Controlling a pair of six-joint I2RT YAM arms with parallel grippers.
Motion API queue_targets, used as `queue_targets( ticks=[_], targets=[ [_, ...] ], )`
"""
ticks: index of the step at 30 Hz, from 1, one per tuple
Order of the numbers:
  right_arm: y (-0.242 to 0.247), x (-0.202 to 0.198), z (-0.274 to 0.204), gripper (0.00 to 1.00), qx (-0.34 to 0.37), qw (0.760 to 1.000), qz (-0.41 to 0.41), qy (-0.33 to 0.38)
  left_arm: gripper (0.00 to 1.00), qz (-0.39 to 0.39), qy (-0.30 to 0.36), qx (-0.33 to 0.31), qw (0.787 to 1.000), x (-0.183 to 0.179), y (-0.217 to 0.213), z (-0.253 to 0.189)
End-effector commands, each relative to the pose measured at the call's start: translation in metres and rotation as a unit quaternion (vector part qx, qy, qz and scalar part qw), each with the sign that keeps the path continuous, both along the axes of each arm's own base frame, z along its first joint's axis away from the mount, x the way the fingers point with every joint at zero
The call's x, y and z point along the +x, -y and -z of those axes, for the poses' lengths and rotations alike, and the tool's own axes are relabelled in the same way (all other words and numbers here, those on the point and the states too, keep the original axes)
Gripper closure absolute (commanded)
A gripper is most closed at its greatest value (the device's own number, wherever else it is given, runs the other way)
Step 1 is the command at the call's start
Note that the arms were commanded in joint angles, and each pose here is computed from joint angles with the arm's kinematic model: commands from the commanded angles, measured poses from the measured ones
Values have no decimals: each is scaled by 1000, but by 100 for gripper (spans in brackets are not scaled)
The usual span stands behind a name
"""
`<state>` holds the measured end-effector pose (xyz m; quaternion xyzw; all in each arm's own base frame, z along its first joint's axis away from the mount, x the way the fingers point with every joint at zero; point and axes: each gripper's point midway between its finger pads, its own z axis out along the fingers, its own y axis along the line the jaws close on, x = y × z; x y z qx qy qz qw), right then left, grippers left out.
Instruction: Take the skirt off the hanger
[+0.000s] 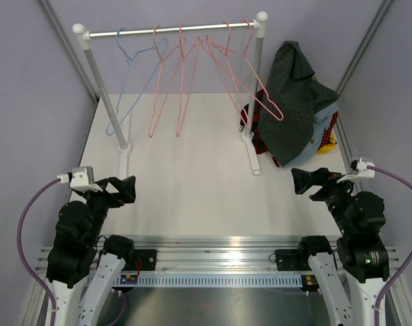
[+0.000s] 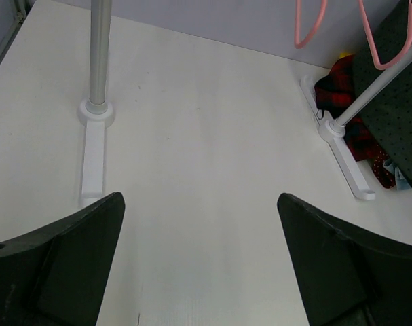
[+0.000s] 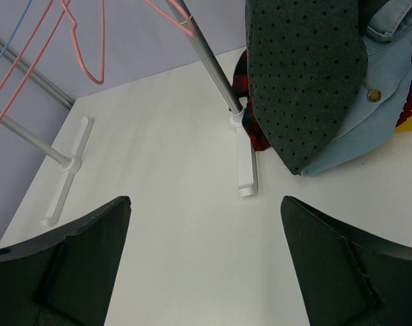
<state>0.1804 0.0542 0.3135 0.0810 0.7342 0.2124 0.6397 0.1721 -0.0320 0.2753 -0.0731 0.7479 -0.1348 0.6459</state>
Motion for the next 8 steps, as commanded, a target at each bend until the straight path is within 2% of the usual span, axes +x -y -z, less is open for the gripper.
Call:
queue_targets(
  ticks=[1, 8],
  targets=[
    [-7, -3, -7, 1, -5, 1000, -23, 12, 1, 8, 16, 4, 1000, 4, 3, -7],
    [-10, -5, -9, 0, -10, 999, -33, 15, 1, 5, 16, 4, 1000, 5, 2, -7]
  ],
)
